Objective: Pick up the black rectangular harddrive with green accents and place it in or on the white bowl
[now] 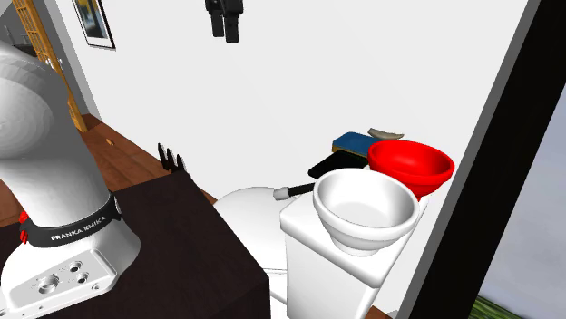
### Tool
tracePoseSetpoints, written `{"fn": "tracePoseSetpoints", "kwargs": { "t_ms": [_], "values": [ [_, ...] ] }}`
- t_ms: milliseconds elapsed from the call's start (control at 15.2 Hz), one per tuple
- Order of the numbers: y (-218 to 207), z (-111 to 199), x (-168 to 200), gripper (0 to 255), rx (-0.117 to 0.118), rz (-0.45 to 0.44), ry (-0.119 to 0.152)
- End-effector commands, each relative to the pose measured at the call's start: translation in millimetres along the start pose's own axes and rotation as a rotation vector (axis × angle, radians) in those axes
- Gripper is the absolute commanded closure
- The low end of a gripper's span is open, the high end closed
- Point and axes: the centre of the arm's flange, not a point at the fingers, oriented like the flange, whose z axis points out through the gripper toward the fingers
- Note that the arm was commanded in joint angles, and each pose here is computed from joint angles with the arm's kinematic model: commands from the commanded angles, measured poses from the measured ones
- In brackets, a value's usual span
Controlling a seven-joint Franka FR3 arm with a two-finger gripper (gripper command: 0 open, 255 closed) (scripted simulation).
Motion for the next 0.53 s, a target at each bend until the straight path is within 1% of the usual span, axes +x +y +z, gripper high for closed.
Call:
{"fn": "tracePoseSetpoints", "kwargs": {
  "t_ms": [0,198,462],
  "values": [
    [0.0,0.0,0.0,0,0.0,0.0,0.0],
    [-38.6,31.1,16.3,0,-0.142,-0.031,0.025],
    [-83.4,79.9,37.5,0,-0.331,-0.071,0.057]
  ]
}}
